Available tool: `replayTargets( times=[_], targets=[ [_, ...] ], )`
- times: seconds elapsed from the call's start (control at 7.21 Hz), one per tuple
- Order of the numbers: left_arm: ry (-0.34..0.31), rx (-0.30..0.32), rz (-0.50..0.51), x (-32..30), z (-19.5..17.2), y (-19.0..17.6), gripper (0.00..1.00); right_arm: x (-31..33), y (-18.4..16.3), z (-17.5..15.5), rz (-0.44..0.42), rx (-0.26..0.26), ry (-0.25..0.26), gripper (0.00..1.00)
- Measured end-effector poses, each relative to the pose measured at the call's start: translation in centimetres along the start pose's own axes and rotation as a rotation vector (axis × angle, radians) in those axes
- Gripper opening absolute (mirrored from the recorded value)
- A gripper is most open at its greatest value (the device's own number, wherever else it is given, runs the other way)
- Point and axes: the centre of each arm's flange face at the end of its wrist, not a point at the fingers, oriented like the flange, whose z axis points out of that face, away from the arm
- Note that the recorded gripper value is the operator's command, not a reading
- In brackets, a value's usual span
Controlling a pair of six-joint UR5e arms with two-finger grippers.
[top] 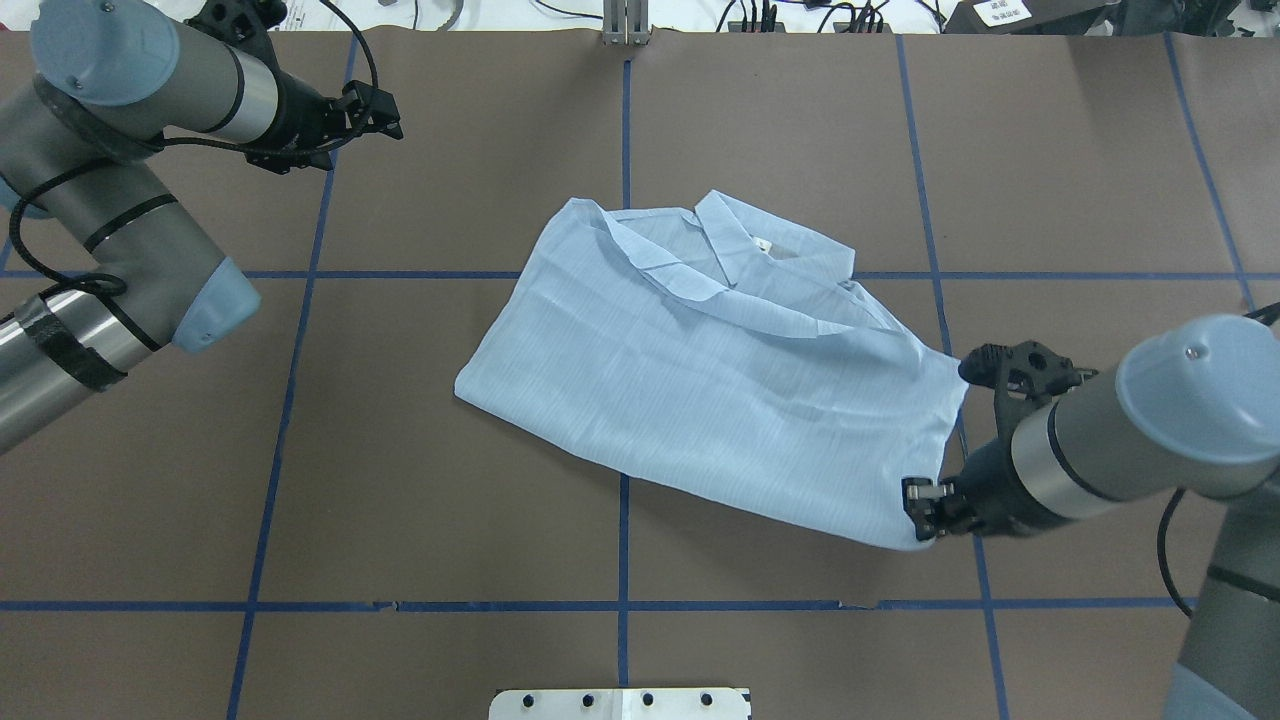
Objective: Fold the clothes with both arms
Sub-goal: 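Grasp the folded shirt's edge with the right gripper and swing it around, then grasp the shirt corner with the left gripper and drag it away from the robot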
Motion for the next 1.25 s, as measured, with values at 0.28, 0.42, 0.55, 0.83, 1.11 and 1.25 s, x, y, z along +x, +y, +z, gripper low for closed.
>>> replayTargets(
  times=[0.28,0.42,0.55,0.83,1.11,1.25],
  targets=[
    [0.005,-0.004,0.004,-0.3,-0.4,0.7,0.99,-0.9,5.5,1.9,-0.066,-0.097,0.02,1.0],
    [0.007,-0.011,0.009,-0.2,-0.3,1.2,0.99,-1.1,6.5,2.4,-0.079,-0.114,0.024,1.0],
    [0.012,-0.028,0.019,0.3,0.1,2.4,0.99,-1.7,6.6,2.4,-0.085,-0.111,0.016,1.0],
    [0.015,-0.095,0.022,3.0,0.5,7.4,0.99,-3.9,3.7,0.8,-0.068,-0.028,-0.041,1.0],
    [-0.025,-0.189,-0.038,7.0,-0.3,15.4,0.95,-5.4,0.8,-1.1,-0.05,0.109,-0.078,1.0],
    [-0.053,-0.213,-0.064,8.0,0.2,19.2,0.93,-6.0,-0.2,-1.6,-0.046,0.163,-0.087,1.0]
  ],
)
